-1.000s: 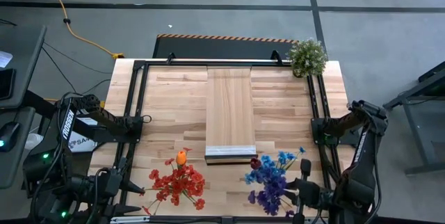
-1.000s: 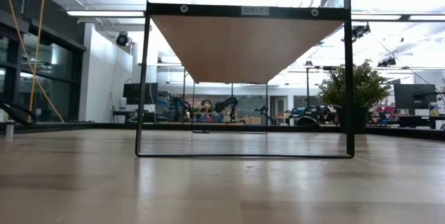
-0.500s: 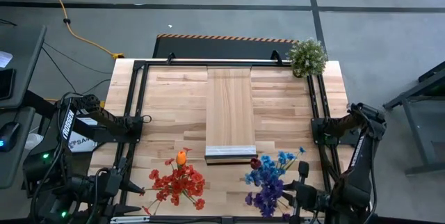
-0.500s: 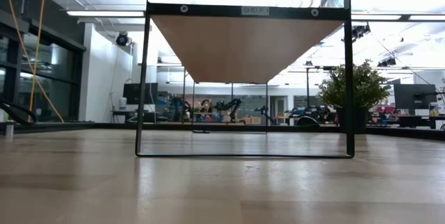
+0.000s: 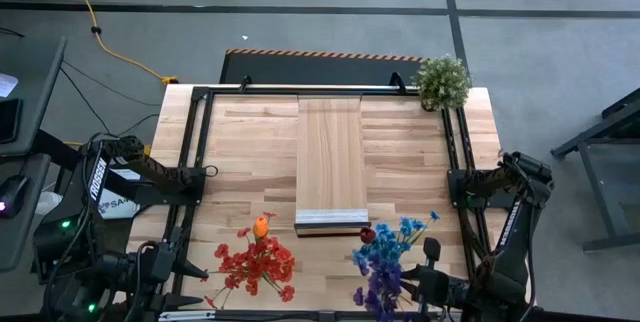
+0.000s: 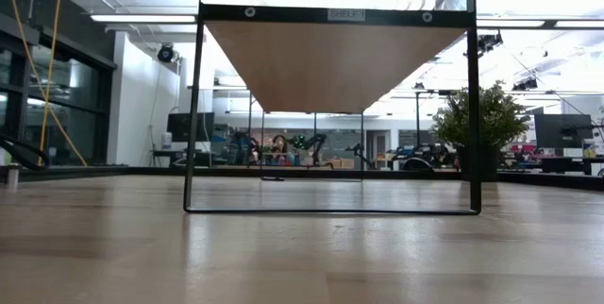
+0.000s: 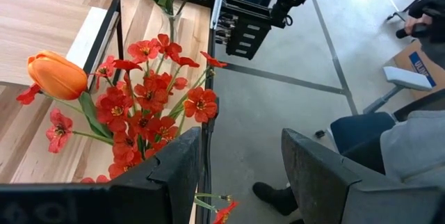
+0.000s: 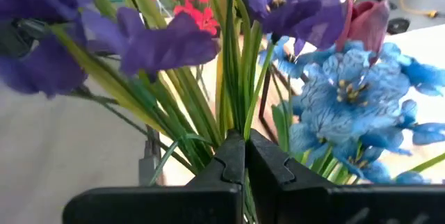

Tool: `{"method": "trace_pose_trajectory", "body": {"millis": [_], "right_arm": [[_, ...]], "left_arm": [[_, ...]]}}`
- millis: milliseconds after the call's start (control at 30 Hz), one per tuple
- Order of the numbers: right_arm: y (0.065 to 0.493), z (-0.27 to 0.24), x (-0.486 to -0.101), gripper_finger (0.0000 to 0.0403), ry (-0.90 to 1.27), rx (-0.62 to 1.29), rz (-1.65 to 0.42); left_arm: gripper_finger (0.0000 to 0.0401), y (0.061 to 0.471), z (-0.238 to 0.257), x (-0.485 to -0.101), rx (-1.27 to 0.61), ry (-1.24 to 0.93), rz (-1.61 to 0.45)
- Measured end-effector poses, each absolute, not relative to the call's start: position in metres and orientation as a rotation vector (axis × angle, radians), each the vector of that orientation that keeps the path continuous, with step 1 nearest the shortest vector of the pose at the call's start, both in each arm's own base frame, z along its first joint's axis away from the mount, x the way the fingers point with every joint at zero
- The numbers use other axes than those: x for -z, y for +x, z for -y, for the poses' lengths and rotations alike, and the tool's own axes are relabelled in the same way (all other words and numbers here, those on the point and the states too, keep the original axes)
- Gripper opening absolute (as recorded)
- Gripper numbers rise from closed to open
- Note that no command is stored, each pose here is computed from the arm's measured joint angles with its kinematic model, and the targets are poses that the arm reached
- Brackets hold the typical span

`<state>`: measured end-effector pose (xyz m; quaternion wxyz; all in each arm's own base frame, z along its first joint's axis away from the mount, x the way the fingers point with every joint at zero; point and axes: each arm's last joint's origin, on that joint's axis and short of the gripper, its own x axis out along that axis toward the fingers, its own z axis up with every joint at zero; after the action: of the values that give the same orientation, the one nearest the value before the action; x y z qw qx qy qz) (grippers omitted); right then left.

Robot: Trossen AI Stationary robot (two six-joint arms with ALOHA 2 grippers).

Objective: Pick and place flowers into a vace then onto a shelf
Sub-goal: Put the violet flowers into the right transparent vase

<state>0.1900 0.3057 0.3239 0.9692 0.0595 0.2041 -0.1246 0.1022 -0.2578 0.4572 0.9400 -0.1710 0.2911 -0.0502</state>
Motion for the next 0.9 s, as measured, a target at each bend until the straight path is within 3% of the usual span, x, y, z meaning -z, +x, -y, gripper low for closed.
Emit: {"method": "trace_pose_trajectory", "body": {"millis": [533, 900], "right_arm": [[0.1929, -0.3006, -0.3181, 0.0, 0.216, 0.229, -0.577], [0.1926, -0.3004, -0.3187, 0.0, 0.218, 0.225, -0.581]], "left_arm": [[0.0232, 0.1022, 0.2578, -0.4572, 0.103, -0.347, -0.594], [0.0232, 0.1022, 0.2577, -0.4572, 0.103, -0.345, -0.594]]}}
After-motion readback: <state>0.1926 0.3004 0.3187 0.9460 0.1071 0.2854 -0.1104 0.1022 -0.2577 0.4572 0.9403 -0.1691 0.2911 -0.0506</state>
